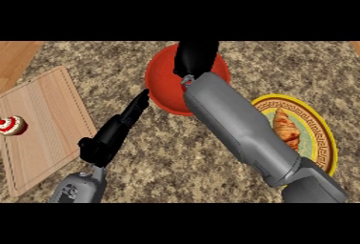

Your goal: Pick the tomato from the plate and place it in the bowl

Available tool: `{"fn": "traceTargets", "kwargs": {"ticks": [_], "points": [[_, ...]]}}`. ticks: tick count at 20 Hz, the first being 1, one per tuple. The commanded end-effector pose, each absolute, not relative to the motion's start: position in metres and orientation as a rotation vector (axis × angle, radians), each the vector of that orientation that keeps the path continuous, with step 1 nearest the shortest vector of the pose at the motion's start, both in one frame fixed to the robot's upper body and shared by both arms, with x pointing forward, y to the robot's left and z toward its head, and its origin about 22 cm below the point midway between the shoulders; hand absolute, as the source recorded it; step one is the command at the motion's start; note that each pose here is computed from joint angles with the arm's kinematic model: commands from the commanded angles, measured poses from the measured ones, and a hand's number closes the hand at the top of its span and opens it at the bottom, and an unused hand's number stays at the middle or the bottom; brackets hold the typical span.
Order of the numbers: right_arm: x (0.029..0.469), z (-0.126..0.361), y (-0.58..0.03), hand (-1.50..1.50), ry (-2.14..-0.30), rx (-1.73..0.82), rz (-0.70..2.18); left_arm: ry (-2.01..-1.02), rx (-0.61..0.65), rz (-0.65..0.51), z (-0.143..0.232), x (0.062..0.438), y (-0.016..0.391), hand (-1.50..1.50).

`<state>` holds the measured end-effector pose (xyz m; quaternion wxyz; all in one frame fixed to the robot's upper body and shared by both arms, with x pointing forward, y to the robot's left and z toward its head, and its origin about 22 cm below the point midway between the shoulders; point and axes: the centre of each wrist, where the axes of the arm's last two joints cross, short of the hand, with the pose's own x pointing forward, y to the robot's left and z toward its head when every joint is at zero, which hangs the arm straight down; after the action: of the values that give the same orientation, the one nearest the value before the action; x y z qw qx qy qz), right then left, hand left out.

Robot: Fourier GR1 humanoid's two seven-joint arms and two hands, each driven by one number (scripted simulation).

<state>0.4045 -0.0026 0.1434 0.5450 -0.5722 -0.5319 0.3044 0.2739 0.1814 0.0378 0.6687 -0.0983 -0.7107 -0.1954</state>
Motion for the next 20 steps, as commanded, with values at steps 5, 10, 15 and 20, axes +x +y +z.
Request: {"fn": "traceTargets", "kwargs": {"ticks": [5, 10, 15, 20], "points": [[0.425, 0.11, -0.041, -1.5, -1.14, -0.996, 0.62, -1.603, -0.225, -0.439, 0.041, 0.268, 0.175, 0.0], [0.432, 0.118, -0.04, -1.5, -1.325, -1.009, 0.584, -1.614, -0.208, -0.425, 0.046, 0.278, 0.183, 0.0], [0.436, 0.133, -0.036, -1.5, -1.406, -1.036, 0.365, -1.614, -0.21, -0.429, 0.036, 0.274, 0.183, 0.0], [0.438, 0.134, -0.051, -1.5, -1.453, -0.982, 0.097, -1.582, -0.172, -0.384, 0.038, 0.273, 0.194, 0.0]]}}
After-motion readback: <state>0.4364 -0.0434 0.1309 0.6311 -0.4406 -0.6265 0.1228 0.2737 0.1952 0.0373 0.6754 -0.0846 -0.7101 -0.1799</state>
